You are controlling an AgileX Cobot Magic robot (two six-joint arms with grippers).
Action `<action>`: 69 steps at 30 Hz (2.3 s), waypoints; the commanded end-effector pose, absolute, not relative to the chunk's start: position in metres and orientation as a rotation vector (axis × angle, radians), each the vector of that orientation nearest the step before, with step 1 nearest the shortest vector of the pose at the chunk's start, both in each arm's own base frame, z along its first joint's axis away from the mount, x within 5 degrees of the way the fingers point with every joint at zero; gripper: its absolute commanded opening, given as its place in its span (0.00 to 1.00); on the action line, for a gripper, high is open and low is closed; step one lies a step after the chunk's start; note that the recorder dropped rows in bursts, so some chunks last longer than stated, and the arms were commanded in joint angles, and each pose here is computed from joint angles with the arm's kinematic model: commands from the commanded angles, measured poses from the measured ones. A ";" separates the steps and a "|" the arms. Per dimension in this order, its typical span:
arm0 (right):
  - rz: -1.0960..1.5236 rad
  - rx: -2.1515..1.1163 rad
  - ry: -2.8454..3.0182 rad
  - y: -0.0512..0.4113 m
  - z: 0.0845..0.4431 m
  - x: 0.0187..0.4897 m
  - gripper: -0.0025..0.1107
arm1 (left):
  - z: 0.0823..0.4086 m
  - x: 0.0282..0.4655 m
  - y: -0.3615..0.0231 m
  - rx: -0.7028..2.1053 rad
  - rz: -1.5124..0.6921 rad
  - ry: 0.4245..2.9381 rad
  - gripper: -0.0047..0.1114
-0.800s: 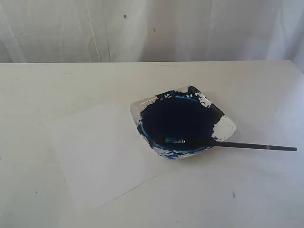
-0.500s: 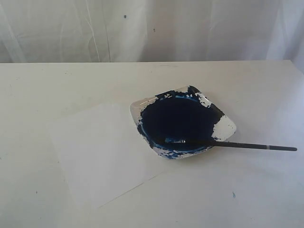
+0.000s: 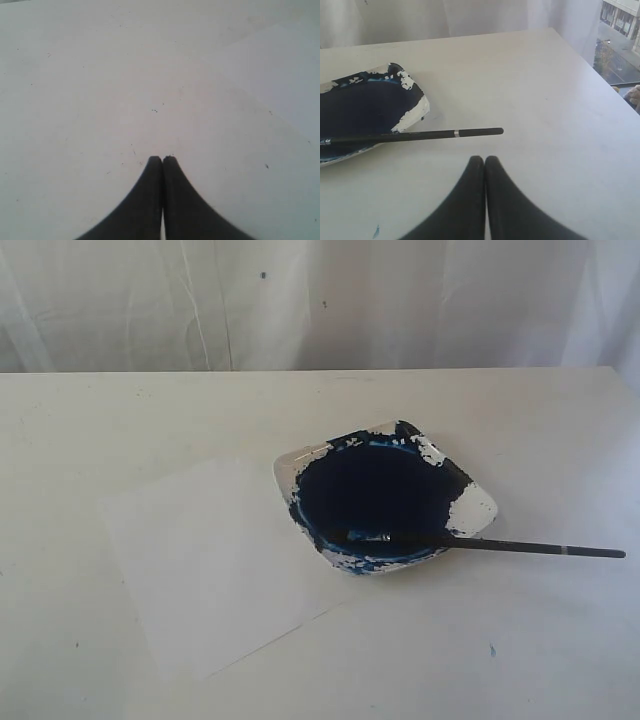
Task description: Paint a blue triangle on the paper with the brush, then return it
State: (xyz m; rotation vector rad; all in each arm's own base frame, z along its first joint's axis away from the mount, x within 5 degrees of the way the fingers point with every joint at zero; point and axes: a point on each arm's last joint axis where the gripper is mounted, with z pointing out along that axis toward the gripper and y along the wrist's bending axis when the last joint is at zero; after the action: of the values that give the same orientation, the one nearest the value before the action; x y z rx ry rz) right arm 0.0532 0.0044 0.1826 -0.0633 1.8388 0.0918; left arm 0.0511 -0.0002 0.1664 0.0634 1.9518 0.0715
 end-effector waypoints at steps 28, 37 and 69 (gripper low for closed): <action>0.090 -0.067 1.833 0.004 0.182 0.053 0.02 | 0.164 0.051 0.000 0.059 0.065 1.955 0.04; 0.090 -0.067 1.833 0.004 0.182 0.053 0.02 | 0.168 0.052 0.002 0.104 0.131 1.910 0.04; 0.090 -0.067 1.833 0.004 0.182 0.053 0.02 | 0.325 0.132 0.027 -0.317 0.052 1.278 0.04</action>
State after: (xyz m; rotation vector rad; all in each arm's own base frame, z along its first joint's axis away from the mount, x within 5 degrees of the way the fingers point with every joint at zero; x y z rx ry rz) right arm 0.0532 0.0044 0.1826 -0.0633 1.8388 0.0918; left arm 0.1050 0.0241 0.3138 -0.3130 1.2231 0.0274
